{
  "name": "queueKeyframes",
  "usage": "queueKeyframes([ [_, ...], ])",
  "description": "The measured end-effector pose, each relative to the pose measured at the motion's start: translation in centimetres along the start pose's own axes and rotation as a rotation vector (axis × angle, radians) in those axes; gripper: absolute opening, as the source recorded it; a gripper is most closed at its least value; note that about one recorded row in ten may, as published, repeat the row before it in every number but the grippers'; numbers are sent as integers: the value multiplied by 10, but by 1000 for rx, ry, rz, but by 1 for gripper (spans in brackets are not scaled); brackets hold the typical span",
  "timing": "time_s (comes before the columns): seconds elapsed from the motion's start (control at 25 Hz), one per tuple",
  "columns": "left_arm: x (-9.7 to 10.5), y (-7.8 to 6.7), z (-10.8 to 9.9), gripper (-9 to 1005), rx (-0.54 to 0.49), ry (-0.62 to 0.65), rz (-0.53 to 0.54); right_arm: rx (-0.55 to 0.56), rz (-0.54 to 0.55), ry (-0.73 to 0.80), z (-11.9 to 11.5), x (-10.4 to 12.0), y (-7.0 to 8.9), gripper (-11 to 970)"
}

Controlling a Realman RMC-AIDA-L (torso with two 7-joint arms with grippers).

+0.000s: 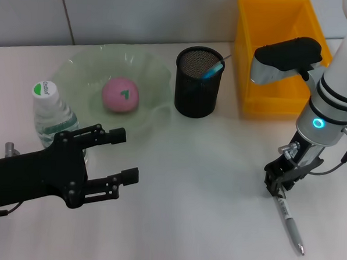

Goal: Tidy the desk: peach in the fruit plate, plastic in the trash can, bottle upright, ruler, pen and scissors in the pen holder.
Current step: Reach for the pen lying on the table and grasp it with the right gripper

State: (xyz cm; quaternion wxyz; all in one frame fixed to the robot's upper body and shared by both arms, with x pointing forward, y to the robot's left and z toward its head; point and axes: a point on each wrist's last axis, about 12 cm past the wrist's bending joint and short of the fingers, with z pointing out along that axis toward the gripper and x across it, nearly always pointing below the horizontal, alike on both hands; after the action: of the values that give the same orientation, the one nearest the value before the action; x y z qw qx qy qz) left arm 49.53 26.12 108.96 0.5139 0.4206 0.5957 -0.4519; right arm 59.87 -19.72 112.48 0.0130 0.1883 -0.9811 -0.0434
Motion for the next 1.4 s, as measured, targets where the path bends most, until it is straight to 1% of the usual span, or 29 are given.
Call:
queueKeyframes([
  [0.32, -1, 0, 0, 761, 1, 0, 6, -16, -9, -2, 0, -1, 3, 292],
  [0.44, -1, 0, -1, 761, 0, 0, 5, -11, -21, 2, 1, -1, 5, 168],
  [0.76, -1, 0, -2, 761, -3, -7, 4, -2, -35, -3, -1, -2, 7, 174],
  [0.88, -1, -1, -4, 761, -6, -11, 4, -12, -35, -31, -7, -4, 7, 176],
  [1.08, -1, -1, -4, 761, -7, -13, 5, -10, -46, -60, -15, -7, 8, 114],
  [1.28, -2, -1, -4, 761, -6, -15, 5, -3, -56, -47, -17, -6, 9, 112],
  [1.4, -2, -1, -5, 761, -6, -18, 4, -1, -66, -26, -18, -4, 11, 165],
])
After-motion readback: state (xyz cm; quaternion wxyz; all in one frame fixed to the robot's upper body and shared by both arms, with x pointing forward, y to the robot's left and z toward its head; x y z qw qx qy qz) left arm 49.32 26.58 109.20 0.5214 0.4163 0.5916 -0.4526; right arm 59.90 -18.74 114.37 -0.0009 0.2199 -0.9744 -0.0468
